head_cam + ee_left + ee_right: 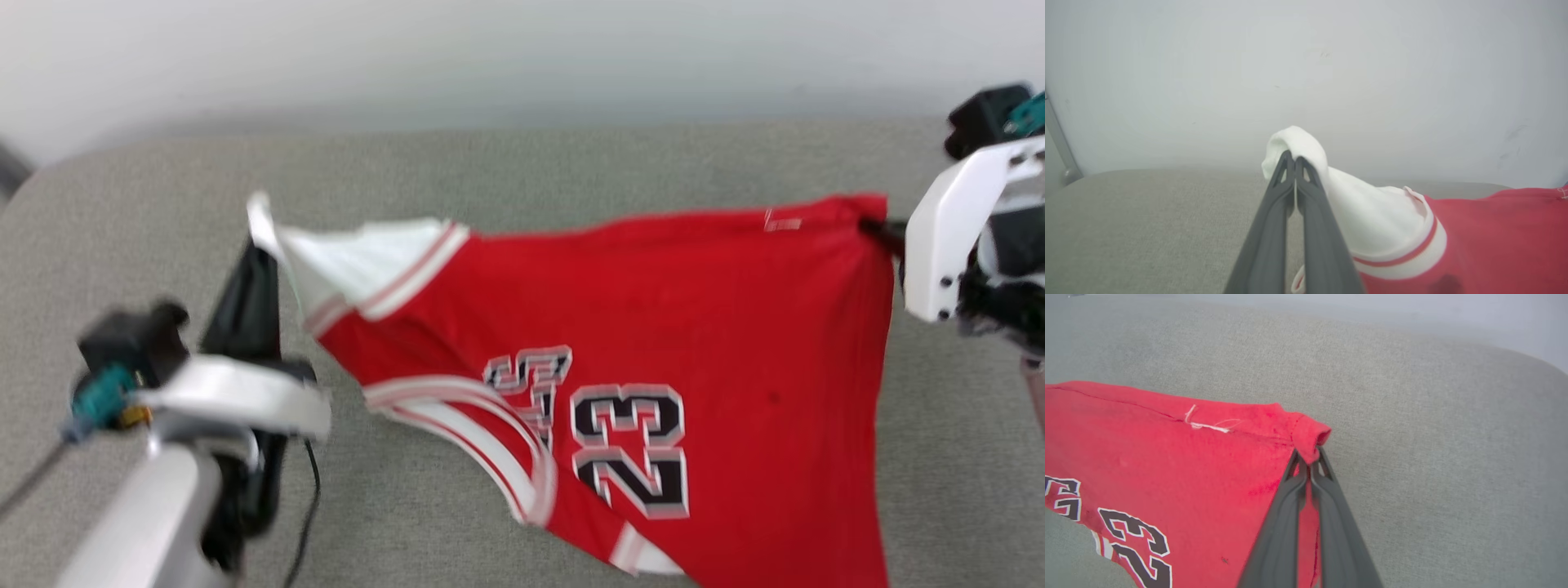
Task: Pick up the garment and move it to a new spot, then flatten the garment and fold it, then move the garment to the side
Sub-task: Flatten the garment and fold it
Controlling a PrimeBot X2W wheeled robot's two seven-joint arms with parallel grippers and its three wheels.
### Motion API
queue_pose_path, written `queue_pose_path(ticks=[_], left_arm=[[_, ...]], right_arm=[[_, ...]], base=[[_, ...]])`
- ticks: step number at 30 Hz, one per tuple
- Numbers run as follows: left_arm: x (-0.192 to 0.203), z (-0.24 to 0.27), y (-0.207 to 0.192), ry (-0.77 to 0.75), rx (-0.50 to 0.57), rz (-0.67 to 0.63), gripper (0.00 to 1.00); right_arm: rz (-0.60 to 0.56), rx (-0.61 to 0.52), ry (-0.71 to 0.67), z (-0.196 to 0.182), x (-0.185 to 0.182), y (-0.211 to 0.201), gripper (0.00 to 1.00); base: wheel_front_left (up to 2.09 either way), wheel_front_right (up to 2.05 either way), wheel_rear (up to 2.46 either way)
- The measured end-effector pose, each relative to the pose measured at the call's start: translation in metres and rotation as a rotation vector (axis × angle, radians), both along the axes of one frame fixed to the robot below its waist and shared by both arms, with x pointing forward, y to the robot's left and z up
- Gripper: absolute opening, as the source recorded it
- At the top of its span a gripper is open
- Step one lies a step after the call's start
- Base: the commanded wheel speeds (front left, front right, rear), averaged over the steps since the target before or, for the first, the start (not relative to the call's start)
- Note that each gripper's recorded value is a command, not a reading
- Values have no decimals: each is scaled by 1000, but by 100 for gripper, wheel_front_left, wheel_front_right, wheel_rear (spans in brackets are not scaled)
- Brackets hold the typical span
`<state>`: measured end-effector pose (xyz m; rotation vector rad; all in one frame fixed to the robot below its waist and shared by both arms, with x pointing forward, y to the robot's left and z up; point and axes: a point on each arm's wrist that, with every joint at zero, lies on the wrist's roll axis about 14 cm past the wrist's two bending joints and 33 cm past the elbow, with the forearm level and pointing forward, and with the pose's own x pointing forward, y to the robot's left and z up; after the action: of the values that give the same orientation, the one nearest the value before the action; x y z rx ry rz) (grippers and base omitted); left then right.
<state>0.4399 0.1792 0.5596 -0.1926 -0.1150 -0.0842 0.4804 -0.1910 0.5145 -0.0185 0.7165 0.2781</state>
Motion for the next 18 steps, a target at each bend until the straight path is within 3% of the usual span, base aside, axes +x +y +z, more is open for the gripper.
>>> queue_pose_path(ticks=[8, 18], left_arm=[[50, 117, -17, -259, 92, -95, 0], [130, 211, -16, -460, 147, -61, 0]], right_arm=[[-74, 4, -322, 103, 26, -24, 0], [-151, 67, -624, 194, 88, -41, 0]], base=[[0, 0, 0], [0, 0, 0]])
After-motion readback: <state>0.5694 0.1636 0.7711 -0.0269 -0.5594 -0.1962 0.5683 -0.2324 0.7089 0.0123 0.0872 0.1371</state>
